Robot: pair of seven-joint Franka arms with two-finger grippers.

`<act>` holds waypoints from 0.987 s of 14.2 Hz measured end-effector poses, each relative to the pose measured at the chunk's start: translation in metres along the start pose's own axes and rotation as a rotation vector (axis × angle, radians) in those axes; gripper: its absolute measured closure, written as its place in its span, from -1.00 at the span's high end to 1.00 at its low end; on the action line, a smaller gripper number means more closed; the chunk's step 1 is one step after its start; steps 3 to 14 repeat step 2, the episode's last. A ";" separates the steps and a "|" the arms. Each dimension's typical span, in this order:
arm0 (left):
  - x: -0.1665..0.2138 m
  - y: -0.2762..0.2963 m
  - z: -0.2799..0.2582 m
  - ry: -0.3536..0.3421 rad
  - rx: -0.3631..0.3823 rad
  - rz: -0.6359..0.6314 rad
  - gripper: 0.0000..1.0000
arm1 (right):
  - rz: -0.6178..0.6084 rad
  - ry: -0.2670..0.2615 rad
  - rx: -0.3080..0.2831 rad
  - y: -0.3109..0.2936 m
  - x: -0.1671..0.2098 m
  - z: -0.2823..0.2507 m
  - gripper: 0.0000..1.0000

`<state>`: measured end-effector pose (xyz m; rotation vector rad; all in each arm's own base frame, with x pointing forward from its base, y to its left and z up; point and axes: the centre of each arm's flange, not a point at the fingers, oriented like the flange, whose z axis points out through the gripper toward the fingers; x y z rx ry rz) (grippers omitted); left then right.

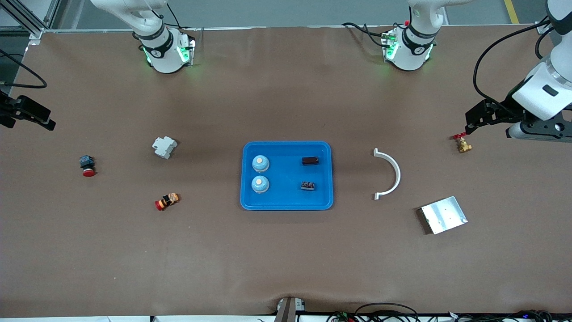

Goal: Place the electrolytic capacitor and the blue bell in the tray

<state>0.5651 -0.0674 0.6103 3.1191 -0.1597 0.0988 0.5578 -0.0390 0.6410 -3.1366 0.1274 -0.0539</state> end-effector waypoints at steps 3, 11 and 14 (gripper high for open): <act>0.000 0.000 0.000 -0.001 0.000 0.000 1.00 | 0.001 -0.001 0.000 0.000 0.000 0.000 1.00; 0.000 0.000 0.000 -0.001 0.000 0.000 1.00 | 0.001 -0.001 0.000 0.000 0.000 0.000 1.00; 0.000 0.000 0.000 -0.001 0.000 0.000 1.00 | 0.001 -0.001 0.000 0.000 0.000 0.000 1.00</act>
